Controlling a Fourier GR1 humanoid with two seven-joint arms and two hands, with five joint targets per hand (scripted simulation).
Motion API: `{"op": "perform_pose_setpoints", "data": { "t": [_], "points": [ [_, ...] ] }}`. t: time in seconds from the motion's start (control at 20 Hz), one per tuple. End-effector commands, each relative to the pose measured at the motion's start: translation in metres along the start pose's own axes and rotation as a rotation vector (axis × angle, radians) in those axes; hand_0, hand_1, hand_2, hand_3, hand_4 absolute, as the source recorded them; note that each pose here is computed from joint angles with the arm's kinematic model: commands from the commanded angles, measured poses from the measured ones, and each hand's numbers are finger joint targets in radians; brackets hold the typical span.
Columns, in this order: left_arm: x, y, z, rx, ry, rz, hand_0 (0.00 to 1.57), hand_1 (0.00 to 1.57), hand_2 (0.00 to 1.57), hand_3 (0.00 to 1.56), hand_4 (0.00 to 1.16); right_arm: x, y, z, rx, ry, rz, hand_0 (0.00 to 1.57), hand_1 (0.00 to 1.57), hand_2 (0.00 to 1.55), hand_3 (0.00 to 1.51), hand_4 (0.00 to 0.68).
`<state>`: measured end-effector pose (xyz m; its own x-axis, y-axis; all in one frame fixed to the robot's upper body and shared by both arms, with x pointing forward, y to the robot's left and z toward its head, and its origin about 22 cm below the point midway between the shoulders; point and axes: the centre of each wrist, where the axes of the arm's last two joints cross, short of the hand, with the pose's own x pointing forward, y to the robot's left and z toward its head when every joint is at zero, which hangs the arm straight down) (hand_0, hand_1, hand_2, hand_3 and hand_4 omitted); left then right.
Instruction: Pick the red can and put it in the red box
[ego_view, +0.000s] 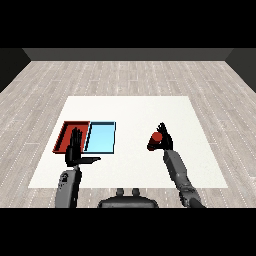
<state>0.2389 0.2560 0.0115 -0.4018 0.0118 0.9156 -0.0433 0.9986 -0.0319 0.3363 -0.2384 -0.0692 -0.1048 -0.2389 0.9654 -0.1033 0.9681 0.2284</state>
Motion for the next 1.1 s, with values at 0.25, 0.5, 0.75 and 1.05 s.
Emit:
{"op": "perform_pose_setpoints", "data": {
  "t": [0.25, 0.5, 0.75, 1.05],
  "points": [
    [0.007, 0.002, 0.0058, 0.006, 0.010, -0.018, 0.00, 0.00, 0.00, 0.00, 0.00, 0.003, -0.002, -0.006, 0.002, 0.020, 0.022, 0.00, 0.00, 0.00, 0.00, 0.000],
    [0.002, -0.015, 0.0052, -0.007, 0.024, 0.008, 0.00, 0.00, 0.00, 0.00, 0.00, 0.005, 0.012, -0.011, 0.019, 0.009, 0.003, 0.00, 0.00, 0.00, 0.00, 0.000],
    [0.002, 0.012, 0.0035, -0.004, 0.011, -0.010, 0.00, 0.00, 0.00, 0.00, 0.00, -0.005, 0.010, -0.023, -0.031, 0.025, 0.023, 0.81, 0.81, 0.92, 0.80, 0.000],
    [0.003, -0.005, -0.0015, -0.002, 0.019, 0.000, 0.00, 0.00, 0.00, 0.00, 0.00, 0.005, 0.019, -0.008, -0.068, 0.028, 0.138, 1.50, 1.50, 1.47, 1.44, 0.667]
  ]
}}
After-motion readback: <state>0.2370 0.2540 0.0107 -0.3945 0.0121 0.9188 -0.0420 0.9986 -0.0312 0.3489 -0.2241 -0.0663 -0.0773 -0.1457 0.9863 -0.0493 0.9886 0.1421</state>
